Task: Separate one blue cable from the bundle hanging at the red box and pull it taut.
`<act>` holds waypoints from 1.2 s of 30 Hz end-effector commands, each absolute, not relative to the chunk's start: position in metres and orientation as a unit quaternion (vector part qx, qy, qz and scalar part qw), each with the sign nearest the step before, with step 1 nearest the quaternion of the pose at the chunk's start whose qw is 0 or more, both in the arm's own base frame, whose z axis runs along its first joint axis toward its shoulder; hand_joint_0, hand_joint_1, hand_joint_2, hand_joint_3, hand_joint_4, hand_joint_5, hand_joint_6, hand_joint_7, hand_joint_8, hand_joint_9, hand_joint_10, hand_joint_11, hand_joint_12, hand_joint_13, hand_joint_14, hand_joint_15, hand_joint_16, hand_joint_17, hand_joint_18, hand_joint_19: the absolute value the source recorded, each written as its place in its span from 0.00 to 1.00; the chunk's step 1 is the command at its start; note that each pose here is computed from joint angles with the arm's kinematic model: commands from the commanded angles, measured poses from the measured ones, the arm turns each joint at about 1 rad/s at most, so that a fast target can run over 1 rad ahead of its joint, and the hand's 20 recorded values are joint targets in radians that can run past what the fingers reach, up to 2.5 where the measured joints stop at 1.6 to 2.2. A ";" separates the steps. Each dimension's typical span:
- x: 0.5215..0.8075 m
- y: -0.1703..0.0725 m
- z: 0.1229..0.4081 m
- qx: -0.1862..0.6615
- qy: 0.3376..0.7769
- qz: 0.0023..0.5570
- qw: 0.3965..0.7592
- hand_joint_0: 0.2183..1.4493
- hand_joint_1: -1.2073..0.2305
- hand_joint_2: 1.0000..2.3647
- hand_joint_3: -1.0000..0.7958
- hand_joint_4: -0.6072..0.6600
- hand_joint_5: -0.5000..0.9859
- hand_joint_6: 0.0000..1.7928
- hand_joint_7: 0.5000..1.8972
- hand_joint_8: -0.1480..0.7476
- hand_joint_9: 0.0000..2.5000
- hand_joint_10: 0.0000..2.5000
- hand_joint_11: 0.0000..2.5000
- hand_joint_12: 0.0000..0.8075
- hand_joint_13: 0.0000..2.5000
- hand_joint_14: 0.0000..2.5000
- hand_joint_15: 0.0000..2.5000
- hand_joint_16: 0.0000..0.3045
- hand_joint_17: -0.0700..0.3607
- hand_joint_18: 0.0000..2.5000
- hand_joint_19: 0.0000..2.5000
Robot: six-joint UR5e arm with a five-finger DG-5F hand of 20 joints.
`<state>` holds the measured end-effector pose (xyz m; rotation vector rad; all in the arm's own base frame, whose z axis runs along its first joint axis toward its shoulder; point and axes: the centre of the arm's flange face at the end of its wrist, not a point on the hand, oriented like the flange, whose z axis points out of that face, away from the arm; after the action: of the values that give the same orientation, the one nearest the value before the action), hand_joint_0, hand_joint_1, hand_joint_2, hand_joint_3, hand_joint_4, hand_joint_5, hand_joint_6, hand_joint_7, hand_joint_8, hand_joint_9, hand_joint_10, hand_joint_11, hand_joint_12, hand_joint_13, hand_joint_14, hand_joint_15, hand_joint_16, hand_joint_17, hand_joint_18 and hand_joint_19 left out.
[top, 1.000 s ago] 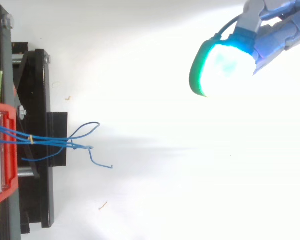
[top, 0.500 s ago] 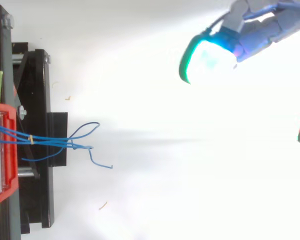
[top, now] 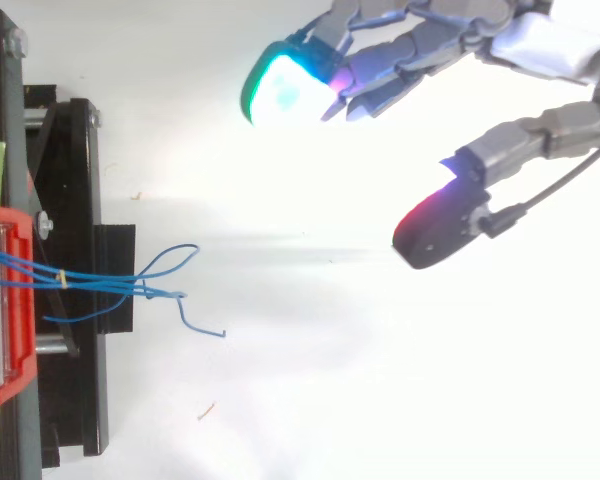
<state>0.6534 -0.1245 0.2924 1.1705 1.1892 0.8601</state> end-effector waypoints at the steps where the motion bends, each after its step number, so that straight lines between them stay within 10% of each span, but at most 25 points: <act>1: 0.662 -0.122 0.277 0.502 0.506 0.371 0.595 0.24 0.25 0.00 0.28 0.67 0.18 0.28 0.24 0.52 0.20 0.00 0.13 0.36 0.24 0.00 0.08 0.11 0.34 0.32 0.08; 36: 0.737 -0.093 0.247 0.467 0.525 0.403 0.586 0.24 0.35 0.00 0.28 0.69 0.19 0.28 0.24 0.54 0.25 0.00 0.15 0.37 0.27 0.00 0.11 0.11 0.34 0.32 0.10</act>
<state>0.7315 -0.0945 0.2474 1.0973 1.2167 0.9252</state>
